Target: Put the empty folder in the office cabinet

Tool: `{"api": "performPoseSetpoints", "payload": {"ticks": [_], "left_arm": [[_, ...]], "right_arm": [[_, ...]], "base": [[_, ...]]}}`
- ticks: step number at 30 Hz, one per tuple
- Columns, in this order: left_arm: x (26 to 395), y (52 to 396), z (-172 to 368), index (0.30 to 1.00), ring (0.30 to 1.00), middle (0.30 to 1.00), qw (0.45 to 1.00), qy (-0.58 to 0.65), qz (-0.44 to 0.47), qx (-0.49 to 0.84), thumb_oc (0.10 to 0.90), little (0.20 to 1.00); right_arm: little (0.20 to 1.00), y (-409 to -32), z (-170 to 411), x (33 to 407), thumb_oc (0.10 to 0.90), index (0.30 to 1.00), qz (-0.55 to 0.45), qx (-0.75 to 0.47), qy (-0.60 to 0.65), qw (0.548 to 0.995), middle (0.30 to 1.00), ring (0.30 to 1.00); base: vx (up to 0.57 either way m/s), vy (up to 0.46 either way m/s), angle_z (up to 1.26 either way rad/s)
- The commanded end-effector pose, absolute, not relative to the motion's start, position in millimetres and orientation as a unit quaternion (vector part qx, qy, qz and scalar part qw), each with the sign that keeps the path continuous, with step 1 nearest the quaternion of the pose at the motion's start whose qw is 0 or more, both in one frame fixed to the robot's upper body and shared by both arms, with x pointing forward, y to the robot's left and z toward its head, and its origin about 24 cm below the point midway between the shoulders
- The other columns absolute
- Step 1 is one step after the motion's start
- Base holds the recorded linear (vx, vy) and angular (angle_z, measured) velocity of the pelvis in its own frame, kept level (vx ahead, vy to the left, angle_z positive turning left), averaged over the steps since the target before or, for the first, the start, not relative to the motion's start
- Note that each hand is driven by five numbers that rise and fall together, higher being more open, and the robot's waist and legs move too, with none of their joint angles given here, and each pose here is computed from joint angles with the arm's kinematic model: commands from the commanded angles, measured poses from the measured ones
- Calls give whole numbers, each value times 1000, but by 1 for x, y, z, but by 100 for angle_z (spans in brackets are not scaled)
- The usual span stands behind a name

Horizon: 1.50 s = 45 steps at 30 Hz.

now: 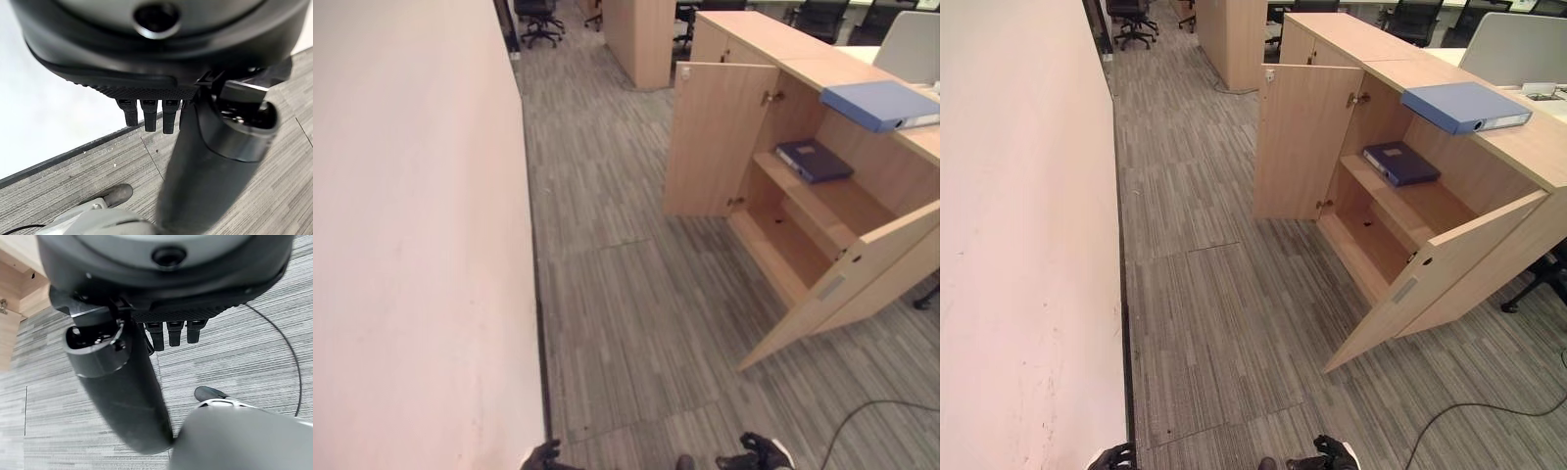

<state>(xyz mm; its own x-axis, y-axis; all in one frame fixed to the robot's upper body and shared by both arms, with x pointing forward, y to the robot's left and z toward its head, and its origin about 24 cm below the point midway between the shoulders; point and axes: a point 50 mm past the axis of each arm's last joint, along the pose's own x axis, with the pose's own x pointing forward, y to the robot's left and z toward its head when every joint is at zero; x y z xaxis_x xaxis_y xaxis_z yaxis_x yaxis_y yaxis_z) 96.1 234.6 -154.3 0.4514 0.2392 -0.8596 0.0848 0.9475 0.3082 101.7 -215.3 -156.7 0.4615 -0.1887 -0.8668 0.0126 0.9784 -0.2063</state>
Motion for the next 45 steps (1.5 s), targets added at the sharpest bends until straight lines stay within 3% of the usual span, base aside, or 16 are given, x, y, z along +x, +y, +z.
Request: {"api": "performPoseSetpoints", "payload": {"ticks": [1, 45], "left_arm": [[123, 235, -146, 900, 900, 900, 864, 479, 41, 148, 800, 900], [107, 235, -154, 900, 900, 900, 847, 514, 54, 127, 800, 900]], "right_arm": [[900, -239, -151, 115, 800, 900, -86, -94, 513, 849, 900, 900], [900, -251, -154, 100, 800, 900, -89, -134, 544, 824, 900, 900]], "base": [[1, 7, -5], [0, -1, 0]]}}
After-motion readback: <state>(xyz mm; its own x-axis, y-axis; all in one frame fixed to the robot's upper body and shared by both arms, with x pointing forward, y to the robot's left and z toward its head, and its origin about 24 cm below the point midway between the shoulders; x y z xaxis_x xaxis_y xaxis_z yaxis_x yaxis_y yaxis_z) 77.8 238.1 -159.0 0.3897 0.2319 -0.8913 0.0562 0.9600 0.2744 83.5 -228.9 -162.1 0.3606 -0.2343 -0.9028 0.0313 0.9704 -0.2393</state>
